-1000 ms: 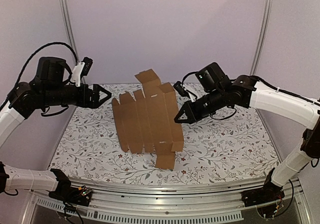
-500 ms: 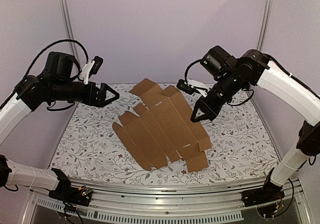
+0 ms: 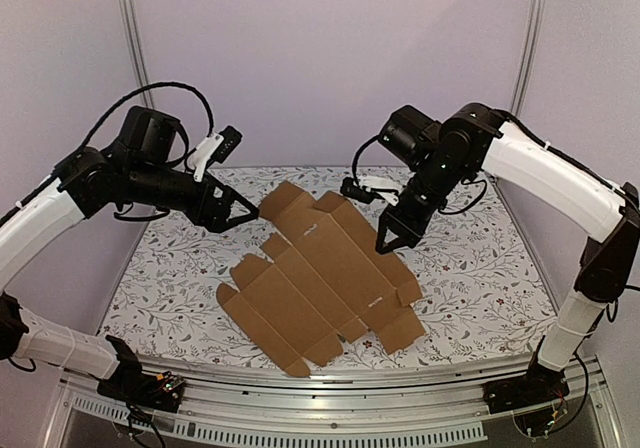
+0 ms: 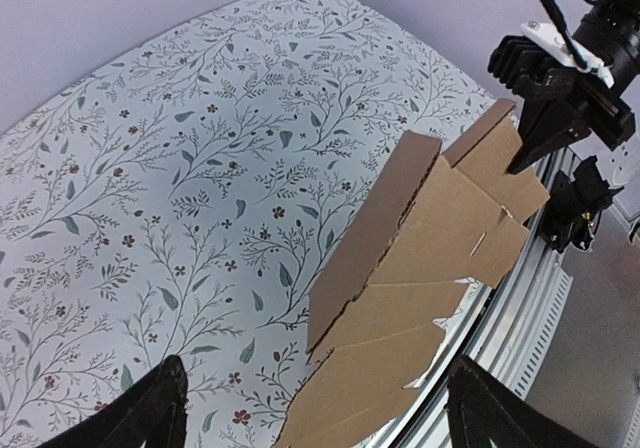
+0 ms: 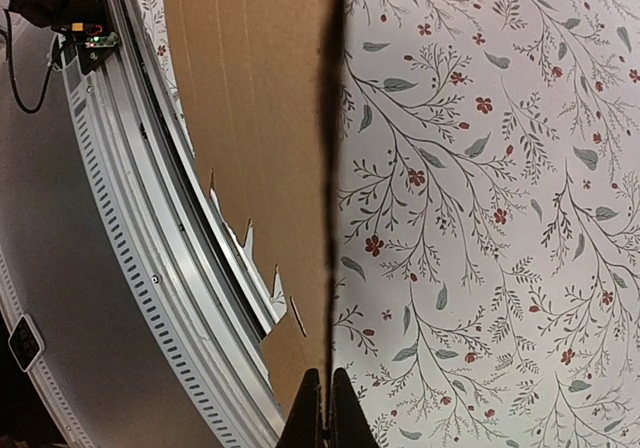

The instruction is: Fold the paper box

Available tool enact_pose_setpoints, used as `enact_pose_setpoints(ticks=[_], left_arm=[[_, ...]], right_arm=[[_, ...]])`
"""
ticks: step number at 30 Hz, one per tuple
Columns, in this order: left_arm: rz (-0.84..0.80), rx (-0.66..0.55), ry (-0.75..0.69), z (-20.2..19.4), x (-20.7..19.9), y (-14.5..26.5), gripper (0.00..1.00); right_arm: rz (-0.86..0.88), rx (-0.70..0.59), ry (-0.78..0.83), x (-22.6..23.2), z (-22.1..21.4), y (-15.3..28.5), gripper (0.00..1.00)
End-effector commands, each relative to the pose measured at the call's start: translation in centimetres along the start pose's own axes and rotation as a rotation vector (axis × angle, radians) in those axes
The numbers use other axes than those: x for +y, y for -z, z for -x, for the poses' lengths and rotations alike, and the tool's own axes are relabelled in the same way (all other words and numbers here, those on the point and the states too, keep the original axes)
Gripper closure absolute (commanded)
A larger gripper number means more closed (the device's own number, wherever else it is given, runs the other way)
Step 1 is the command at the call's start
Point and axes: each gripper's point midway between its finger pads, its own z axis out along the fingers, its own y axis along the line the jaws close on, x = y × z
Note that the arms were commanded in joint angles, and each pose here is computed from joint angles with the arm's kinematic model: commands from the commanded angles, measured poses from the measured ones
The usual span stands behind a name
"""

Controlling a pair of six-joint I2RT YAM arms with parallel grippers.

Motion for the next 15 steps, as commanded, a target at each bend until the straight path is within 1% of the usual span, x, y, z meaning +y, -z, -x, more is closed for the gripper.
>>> enact_pose_setpoints(ticks=[1,4,6,9,12,15], left_arm=[[0.037,0.015,-0.102,0.2,-0.4,-0.2,0.16],[0.101,0.026,-0.148,0.6,-0.2,-0.5,0.18],[0.144,0.043,-0.168,0.8,0.3,-0.8,0.22],[0.157,0.065,-0.203,0.9,0.0,-1.6,0.27],[0.189,0.08,-0.252,1.0,0.0,-2.1,0.36],[0.194,0.089,-0.266,0.9,0.0,-2.5,0.44]], right_arm=[[0.017,0.077,0.002,0.2,-1.3,0.1,1.0],[0.024,0.087,0.012,0.3,-1.1,-0.3,1.0],[0.028,0.09,0.019,0.3,-1.0,-0.4,1.0],[0.037,0.091,0.035,0.7,-0.8,-0.7,1.0],[0.042,0.094,0.048,0.9,-0.7,-0.8,1.0],[0.043,0.092,0.057,1.0,-0.5,-0.8,1.0]])
